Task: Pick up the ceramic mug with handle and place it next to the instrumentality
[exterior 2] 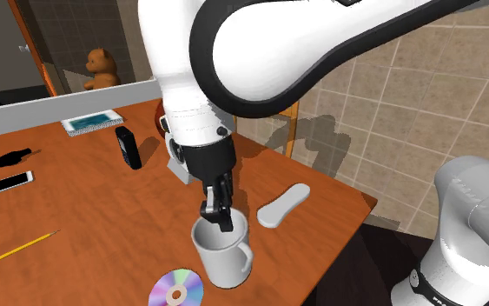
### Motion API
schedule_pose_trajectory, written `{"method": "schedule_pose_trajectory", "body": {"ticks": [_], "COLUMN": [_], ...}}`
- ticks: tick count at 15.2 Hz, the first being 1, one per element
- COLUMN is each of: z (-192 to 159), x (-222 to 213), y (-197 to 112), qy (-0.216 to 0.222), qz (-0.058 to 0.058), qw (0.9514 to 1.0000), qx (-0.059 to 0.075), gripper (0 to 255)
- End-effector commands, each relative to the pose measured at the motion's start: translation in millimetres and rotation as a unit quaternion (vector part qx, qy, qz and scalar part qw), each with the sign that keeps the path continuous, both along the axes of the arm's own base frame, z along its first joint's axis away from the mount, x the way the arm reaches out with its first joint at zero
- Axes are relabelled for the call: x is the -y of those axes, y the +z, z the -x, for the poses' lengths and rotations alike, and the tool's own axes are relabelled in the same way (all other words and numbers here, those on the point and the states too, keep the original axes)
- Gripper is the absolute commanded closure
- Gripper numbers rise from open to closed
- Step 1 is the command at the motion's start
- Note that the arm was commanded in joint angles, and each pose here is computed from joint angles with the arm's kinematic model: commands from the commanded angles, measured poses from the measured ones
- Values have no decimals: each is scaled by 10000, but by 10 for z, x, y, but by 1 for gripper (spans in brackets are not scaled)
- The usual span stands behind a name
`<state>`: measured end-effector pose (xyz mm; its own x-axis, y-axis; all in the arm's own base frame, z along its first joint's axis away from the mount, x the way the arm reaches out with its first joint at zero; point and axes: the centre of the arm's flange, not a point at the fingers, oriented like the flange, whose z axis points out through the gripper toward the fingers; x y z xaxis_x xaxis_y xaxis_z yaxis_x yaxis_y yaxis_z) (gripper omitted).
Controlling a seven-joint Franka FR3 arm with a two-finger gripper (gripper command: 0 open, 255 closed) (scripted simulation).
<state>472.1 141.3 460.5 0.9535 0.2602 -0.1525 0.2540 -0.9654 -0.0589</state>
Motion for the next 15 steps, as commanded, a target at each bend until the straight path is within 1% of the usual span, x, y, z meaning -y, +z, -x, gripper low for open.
{"method": "schedule_pose_trajectory", "body": {"ticks": [1, 15], "z": [4, 4], "x": [11, 11], "y": [-114, -853], "qy": [0, 0], "qz": [-1, -1], "qw": [10000, 10000], "qx": [4, 4], "gripper": [255, 255]}}
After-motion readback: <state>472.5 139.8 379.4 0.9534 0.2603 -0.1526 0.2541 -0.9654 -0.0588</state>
